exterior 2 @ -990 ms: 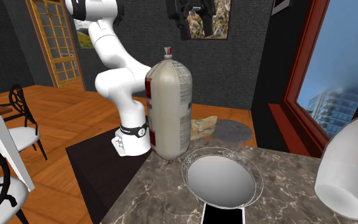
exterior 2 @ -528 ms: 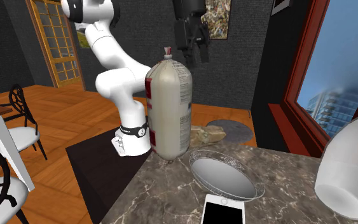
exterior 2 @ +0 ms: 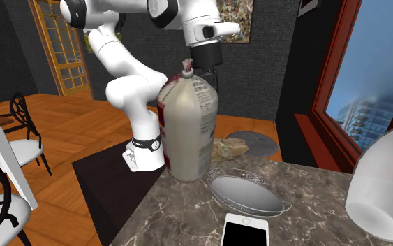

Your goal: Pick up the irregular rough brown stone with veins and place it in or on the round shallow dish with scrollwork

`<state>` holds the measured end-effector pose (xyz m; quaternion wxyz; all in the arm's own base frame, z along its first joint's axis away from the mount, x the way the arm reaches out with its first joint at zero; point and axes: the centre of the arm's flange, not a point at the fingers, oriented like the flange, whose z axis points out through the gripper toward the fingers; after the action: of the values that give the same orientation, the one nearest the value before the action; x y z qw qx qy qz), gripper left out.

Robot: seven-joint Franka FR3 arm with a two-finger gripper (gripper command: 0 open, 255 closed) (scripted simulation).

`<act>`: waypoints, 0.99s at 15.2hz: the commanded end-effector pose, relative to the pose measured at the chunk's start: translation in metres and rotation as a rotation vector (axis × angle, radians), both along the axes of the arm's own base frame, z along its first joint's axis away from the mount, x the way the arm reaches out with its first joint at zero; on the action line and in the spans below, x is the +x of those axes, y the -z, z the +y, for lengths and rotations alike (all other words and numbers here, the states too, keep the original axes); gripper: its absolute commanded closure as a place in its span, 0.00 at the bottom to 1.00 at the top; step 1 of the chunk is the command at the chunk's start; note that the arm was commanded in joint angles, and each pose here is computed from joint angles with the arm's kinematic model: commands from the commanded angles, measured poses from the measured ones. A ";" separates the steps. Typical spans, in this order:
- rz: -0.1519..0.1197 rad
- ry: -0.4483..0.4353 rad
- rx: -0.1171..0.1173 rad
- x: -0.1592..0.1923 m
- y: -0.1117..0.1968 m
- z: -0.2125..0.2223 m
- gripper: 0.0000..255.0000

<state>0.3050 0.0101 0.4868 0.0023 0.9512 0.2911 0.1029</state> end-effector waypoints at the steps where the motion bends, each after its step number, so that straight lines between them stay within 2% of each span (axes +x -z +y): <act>1: 0.001 -0.091 -0.025 -0.001 0.028 0.004 0.00; 4: 0.001 -0.197 -0.054 -0.003 0.060 0.004 0.00; 11: 0.001 -0.197 -0.054 0.004 0.096 0.006 0.00; 15: 0.001 -0.197 -0.054 0.005 0.099 0.006 0.00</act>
<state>0.3098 0.0160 0.3880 0.0178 0.9176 0.3858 0.0940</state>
